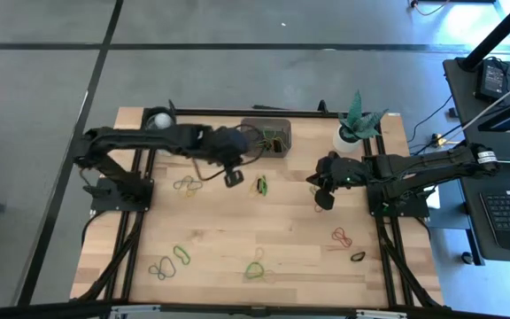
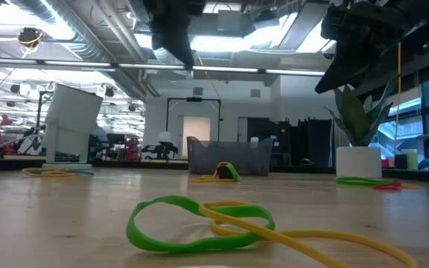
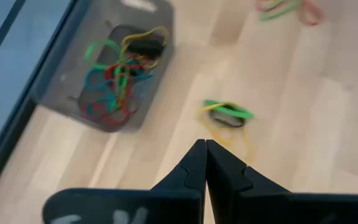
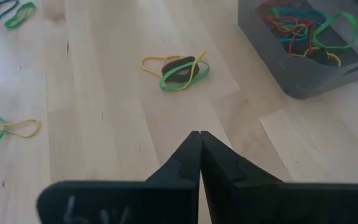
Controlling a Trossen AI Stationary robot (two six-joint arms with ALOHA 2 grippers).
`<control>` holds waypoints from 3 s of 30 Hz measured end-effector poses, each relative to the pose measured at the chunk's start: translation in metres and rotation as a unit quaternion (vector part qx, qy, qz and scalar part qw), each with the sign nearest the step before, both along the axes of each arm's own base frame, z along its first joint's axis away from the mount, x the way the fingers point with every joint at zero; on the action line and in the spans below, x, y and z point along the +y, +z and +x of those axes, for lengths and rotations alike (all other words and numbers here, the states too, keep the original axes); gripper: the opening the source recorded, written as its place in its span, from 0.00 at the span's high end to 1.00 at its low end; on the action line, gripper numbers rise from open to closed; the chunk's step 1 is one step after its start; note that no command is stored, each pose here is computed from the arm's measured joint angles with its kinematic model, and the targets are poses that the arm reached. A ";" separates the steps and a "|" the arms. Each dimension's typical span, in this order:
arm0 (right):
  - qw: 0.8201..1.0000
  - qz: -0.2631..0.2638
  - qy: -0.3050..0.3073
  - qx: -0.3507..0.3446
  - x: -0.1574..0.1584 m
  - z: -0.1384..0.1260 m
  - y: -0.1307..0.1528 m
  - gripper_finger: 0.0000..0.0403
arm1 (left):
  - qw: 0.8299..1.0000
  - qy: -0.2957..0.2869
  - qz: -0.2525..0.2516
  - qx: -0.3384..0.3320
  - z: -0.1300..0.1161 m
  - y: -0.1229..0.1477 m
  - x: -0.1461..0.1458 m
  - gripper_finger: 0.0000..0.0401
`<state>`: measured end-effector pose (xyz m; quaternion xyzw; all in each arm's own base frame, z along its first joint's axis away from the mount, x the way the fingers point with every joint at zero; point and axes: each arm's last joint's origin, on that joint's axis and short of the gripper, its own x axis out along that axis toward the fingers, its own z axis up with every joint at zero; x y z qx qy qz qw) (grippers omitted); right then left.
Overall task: Pick and place rubber bands into bin
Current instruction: Put the yellow rubber band into the bin
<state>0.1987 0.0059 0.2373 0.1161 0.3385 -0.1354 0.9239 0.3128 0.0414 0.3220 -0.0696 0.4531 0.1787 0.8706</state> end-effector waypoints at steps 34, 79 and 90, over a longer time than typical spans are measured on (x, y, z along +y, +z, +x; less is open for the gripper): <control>0.975 0.065 -0.169 -0.126 -0.004 0.034 0.057 1.00 | 0.973 -0.099 0.012 -0.210 -0.194 -0.083 -0.035 0.99; 0.798 0.229 -0.522 0.197 -0.052 0.003 -0.108 0.40 | 0.957 -0.094 0.043 -0.269 -0.211 -0.086 -0.035 0.99; 0.793 0.204 -0.526 0.230 -0.050 0.002 -0.117 0.64 | 0.958 -0.094 0.045 -0.267 -0.211 -0.087 -0.035 0.99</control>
